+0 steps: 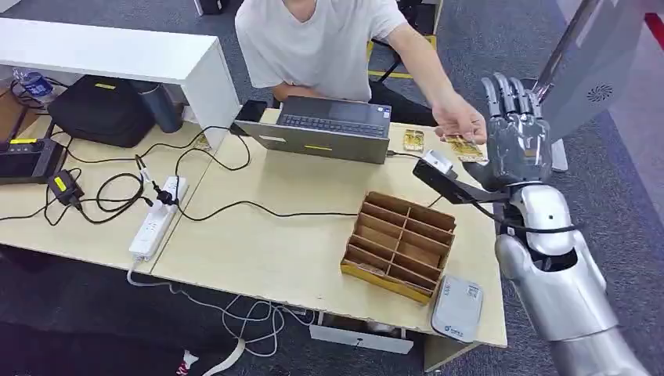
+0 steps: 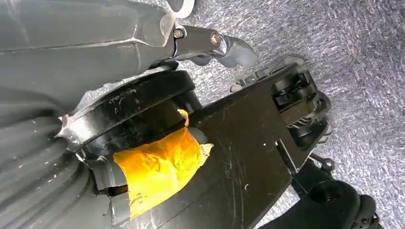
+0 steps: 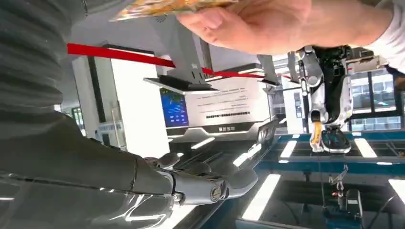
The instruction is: Pass the card to the sensor for recognition and then transmit it.
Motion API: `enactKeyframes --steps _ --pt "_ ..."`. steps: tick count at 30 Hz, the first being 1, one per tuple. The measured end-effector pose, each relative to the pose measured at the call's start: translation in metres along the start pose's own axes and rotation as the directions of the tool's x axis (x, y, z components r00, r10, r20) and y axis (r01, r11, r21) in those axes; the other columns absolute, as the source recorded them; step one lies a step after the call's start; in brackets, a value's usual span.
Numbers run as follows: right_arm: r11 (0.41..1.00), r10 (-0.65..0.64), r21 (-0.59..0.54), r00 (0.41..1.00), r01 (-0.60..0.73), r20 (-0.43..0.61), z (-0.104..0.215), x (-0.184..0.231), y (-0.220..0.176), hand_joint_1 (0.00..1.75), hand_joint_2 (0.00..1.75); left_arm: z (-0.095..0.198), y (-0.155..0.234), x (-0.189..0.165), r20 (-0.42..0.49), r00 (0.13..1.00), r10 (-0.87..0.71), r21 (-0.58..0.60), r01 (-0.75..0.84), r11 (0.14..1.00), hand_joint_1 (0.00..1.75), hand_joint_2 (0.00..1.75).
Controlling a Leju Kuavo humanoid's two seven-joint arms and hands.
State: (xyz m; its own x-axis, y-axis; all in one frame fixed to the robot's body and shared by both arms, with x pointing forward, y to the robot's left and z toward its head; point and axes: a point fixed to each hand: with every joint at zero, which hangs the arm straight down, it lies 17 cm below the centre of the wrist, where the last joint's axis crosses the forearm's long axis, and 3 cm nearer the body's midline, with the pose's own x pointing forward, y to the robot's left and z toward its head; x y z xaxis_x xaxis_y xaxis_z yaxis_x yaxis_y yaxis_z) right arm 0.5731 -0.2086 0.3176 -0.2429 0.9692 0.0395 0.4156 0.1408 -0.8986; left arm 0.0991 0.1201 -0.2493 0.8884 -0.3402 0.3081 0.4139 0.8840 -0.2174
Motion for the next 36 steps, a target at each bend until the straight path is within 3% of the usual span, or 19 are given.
enactKeyframes --steps 4,5,29,36 --pt "1.000 -0.002 0.012 1.000 0.002 0.012 0.001 0.008 0.004 0.00 1.75 0.000 -0.001 -0.001 0.001 1.000 -0.022 -0.010 0.022 1.000 0.00 1.75" --pt "1.000 -0.002 0.016 1.000 0.002 0.013 0.001 0.008 0.005 1.75 1.75 0.001 0.000 -0.001 0.001 1.000 -0.025 -0.010 0.025 1.000 0.00 1.75" --pt "0.994 -0.102 0.039 0.995 0.101 0.024 0.003 0.014 0.011 1.75 1.75 0.005 -0.006 0.004 0.034 0.998 -0.046 -0.091 0.049 0.995 0.00 1.75" --pt "0.991 -0.126 0.039 0.992 0.125 0.025 0.031 0.008 0.028 1.75 1.75 0.005 -0.004 0.005 0.037 0.999 -0.021 -0.087 0.024 0.996 0.00 1.75"
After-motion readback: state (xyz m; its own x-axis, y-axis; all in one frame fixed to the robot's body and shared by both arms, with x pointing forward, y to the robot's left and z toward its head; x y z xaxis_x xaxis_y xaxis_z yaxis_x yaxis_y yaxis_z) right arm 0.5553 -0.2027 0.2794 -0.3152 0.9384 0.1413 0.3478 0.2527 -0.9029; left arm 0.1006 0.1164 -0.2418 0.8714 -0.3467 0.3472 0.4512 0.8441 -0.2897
